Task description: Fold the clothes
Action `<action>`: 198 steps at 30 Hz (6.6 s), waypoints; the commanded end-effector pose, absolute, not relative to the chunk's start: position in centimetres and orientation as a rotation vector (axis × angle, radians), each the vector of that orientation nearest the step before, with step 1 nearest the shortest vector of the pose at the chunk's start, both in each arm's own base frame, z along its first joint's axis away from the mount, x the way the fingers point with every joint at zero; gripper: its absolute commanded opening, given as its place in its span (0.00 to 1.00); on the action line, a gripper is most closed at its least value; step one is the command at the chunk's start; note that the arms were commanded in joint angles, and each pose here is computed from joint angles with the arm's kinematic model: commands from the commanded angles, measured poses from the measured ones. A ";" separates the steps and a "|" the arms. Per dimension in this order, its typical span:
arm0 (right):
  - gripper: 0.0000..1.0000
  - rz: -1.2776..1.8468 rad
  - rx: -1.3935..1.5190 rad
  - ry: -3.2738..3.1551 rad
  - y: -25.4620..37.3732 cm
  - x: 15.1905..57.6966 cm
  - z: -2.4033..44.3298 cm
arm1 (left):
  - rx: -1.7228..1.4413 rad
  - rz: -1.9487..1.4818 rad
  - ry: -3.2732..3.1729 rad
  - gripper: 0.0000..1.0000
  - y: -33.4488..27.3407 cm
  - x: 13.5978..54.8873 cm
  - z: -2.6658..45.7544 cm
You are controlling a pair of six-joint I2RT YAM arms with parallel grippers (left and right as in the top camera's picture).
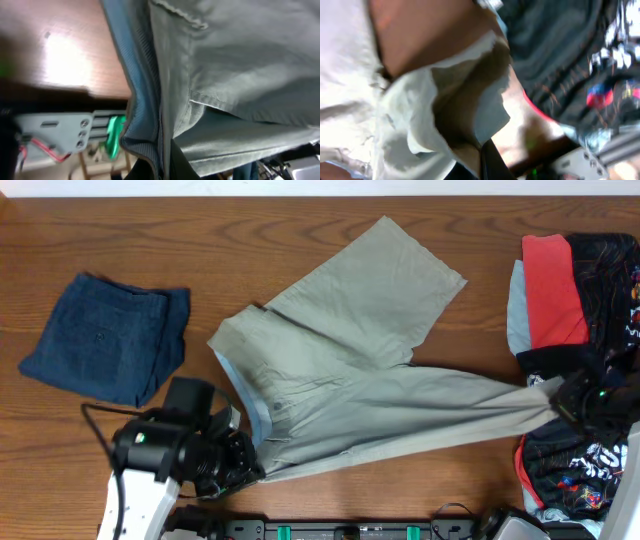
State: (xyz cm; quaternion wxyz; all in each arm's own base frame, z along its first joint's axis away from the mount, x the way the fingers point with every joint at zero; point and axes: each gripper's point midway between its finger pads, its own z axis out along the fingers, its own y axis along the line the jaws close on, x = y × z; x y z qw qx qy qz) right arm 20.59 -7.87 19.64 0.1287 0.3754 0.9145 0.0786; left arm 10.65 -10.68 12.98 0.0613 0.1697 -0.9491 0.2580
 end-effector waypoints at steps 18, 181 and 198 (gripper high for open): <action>0.01 0.305 0.390 2.211 -3.2 39.1 28.1 | 1.263 0.815 -3.533 0.06 -4.8 27.0 19.4; 0.44 0.433 -0.240 2.916 12.9 36.6 10.4 | 0.650 0.667 -3.615 0.64 -11.2 38.6 13.9; 0.41 0.764 -0.735 3.003 23.7 29.2 6.9 | 0.770 0.339 -3.644 0.64 -5.9 42.9 7.1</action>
